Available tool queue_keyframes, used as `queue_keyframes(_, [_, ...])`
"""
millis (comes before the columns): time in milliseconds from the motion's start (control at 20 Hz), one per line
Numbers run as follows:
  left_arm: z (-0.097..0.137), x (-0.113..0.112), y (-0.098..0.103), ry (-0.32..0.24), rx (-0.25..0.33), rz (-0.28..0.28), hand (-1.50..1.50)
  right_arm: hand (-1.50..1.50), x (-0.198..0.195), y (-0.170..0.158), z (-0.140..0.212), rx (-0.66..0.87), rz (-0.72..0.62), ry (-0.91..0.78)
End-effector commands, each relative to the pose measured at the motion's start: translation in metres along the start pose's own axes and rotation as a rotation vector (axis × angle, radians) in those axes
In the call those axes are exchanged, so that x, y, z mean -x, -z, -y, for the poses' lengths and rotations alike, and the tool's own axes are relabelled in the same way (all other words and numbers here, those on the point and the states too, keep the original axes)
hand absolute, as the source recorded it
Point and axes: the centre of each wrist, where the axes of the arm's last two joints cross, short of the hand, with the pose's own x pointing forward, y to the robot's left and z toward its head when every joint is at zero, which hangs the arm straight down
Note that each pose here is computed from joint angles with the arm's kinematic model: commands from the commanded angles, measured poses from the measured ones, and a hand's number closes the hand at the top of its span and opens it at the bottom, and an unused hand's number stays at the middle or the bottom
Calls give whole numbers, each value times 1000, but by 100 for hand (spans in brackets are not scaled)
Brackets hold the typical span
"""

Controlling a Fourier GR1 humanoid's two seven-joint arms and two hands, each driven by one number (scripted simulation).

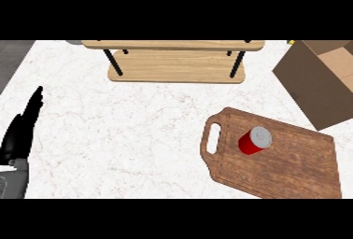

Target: Pick the squash from the cutting board and place it in the cardboard box

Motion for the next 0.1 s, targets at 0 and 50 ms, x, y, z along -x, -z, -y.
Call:
queue_keyframes(0, [0, 9, -3, -6, 2, -2, 0, -150, 10, -14, 23, -58, -13, -46])
queue_keyframes(50, [1, -2, 1, -16, -2, -13, 0, -150, 2, -14, 38, -66, -15, -39])
